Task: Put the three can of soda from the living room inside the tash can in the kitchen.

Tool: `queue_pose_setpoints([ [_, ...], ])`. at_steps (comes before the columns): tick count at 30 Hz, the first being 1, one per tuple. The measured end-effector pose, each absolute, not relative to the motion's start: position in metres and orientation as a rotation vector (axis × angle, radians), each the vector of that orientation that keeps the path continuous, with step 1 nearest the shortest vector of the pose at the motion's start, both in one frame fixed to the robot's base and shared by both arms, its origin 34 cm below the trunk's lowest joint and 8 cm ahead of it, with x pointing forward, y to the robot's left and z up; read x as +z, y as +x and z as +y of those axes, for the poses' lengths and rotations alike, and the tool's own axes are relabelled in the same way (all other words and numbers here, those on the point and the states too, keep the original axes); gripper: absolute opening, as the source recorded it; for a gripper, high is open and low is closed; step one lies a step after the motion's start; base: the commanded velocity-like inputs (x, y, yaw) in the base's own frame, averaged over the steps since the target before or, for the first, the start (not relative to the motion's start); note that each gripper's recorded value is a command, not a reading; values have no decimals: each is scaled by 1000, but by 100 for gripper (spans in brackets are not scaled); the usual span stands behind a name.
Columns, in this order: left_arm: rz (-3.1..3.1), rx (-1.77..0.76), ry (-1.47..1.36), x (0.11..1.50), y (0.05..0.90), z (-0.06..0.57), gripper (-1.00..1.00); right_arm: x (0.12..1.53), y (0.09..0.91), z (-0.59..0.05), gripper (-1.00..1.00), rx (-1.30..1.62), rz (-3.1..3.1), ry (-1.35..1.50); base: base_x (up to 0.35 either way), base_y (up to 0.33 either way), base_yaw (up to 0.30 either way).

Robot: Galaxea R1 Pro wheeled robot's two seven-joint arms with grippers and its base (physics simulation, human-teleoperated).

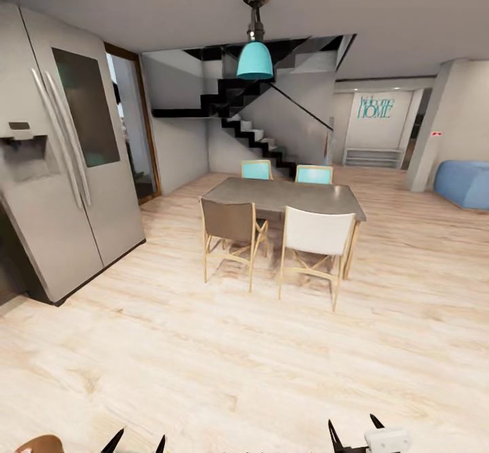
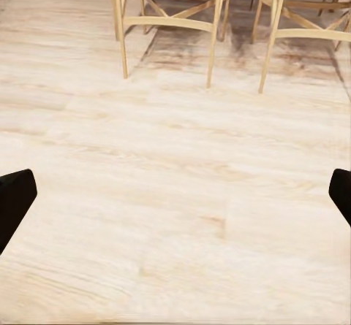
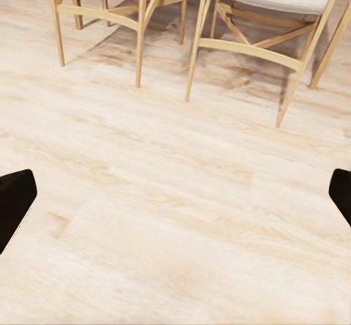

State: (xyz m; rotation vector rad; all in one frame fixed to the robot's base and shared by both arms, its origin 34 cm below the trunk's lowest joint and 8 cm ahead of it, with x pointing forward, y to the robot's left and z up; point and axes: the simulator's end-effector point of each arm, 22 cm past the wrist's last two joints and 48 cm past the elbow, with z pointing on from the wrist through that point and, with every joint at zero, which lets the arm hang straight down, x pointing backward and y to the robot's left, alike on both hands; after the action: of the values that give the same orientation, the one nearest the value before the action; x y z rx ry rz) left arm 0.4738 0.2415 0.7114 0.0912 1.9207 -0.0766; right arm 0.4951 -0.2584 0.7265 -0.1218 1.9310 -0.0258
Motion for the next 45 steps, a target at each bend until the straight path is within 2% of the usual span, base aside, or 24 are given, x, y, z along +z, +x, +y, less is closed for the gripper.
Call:
queue_pose_setpoints([
  [12, 1918, -77, 91, 711, 473, 241, 100, 725, 494, -257, 100, -19, 1935, -127, -15, 2, 72],
  [23, 1918, -76, 91, 711, 474, 242, 100, 725, 494, -257, 100, -19, 1935, -127, -30, 263, 0],
  [45, 1915, -77, 91, 712, 474, 242, 100, 720, 492, -257, 100, -18, 1945, -128, -137, 276, 0],
])
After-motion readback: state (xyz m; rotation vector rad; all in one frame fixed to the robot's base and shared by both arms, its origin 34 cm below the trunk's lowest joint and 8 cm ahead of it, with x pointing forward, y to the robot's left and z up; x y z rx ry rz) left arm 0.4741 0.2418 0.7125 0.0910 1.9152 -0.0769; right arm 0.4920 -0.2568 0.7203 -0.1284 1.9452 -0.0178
